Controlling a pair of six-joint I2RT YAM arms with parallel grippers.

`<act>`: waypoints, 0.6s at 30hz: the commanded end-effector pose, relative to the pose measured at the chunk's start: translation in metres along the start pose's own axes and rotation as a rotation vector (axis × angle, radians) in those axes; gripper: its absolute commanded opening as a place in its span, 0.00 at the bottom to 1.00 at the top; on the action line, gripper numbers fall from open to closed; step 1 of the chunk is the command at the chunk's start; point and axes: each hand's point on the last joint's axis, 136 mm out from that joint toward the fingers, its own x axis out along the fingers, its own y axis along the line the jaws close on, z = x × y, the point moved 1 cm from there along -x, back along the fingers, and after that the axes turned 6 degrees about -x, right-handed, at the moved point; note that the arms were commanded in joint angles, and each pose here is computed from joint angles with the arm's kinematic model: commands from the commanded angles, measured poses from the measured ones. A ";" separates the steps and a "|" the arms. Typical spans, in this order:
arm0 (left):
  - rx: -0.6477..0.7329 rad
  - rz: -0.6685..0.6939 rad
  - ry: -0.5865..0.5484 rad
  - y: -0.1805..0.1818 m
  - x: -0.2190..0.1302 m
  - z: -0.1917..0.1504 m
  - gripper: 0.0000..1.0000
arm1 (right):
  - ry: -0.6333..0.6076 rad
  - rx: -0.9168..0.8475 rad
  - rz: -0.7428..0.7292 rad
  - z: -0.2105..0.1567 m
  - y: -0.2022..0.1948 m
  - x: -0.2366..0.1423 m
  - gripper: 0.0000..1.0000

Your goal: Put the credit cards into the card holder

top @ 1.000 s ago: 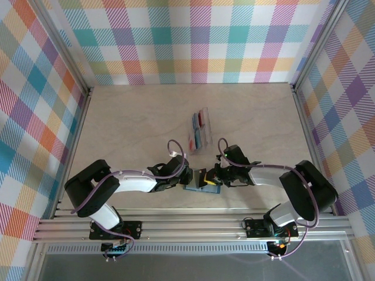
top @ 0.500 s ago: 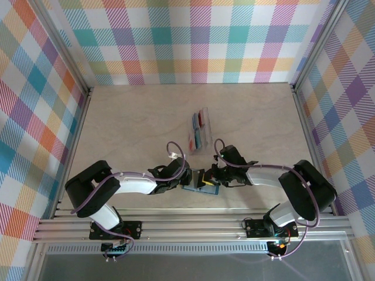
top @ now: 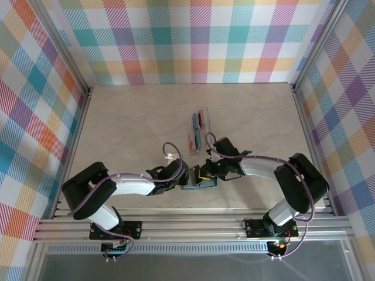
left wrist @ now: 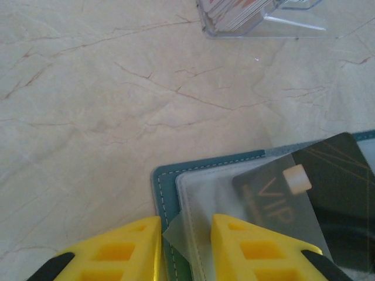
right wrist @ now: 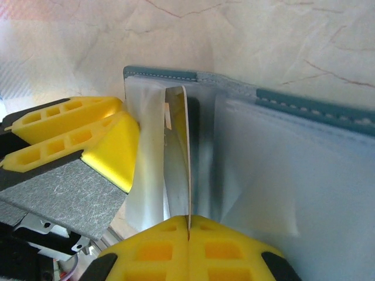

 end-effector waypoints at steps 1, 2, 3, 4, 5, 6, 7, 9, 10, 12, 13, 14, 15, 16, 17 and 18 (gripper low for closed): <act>0.056 0.109 0.146 0.034 -0.003 -0.041 0.28 | 0.024 -0.011 -0.034 -0.004 -0.010 0.001 0.11; 0.059 0.110 0.150 0.035 -0.003 -0.042 0.28 | 0.025 -0.004 -0.030 -0.006 -0.011 0.001 0.13; 0.062 0.107 0.153 0.034 -0.002 -0.043 0.28 | 0.027 0.006 -0.032 -0.009 -0.012 0.001 0.16; 0.064 0.106 0.156 0.033 -0.001 -0.044 0.28 | 0.029 0.014 -0.032 -0.010 -0.014 0.001 0.19; 0.064 0.107 0.159 0.034 0.000 -0.045 0.27 | 0.030 0.018 -0.030 -0.012 -0.014 0.001 0.20; 0.066 0.104 0.164 0.033 0.002 -0.046 0.28 | 0.031 0.020 -0.025 -0.013 -0.014 0.001 0.21; 0.069 0.103 0.171 0.032 0.004 -0.047 0.27 | 0.033 0.025 -0.021 -0.013 -0.014 0.001 0.22; 0.072 0.101 0.182 0.032 0.006 -0.050 0.27 | 0.032 0.028 -0.021 -0.013 -0.014 0.001 0.22; 0.074 0.102 0.185 0.032 0.007 -0.051 0.27 | 0.031 0.029 -0.021 -0.014 -0.014 0.001 0.22; 0.073 0.099 0.188 0.032 0.008 -0.051 0.27 | 0.027 0.027 -0.030 -0.013 -0.016 0.001 0.20; 0.074 0.097 0.188 0.032 0.008 -0.052 0.27 | 0.025 0.023 -0.026 -0.012 -0.015 0.001 0.18; 0.073 0.096 0.189 0.032 0.009 -0.052 0.27 | 0.027 0.022 -0.019 -0.011 -0.014 0.002 0.18; 0.073 0.096 0.189 0.032 0.009 -0.052 0.27 | 0.028 0.019 -0.014 -0.010 -0.013 0.003 0.17; 0.073 0.096 0.191 0.032 0.009 -0.053 0.27 | 0.029 0.015 -0.013 -0.010 -0.012 0.004 0.16; 0.073 0.094 0.188 0.032 0.009 -0.052 0.27 | 0.029 0.013 -0.013 -0.008 -0.012 0.004 0.15; 0.073 0.093 0.191 0.032 0.009 -0.053 0.27 | 0.029 0.008 -0.012 -0.007 -0.011 0.005 0.09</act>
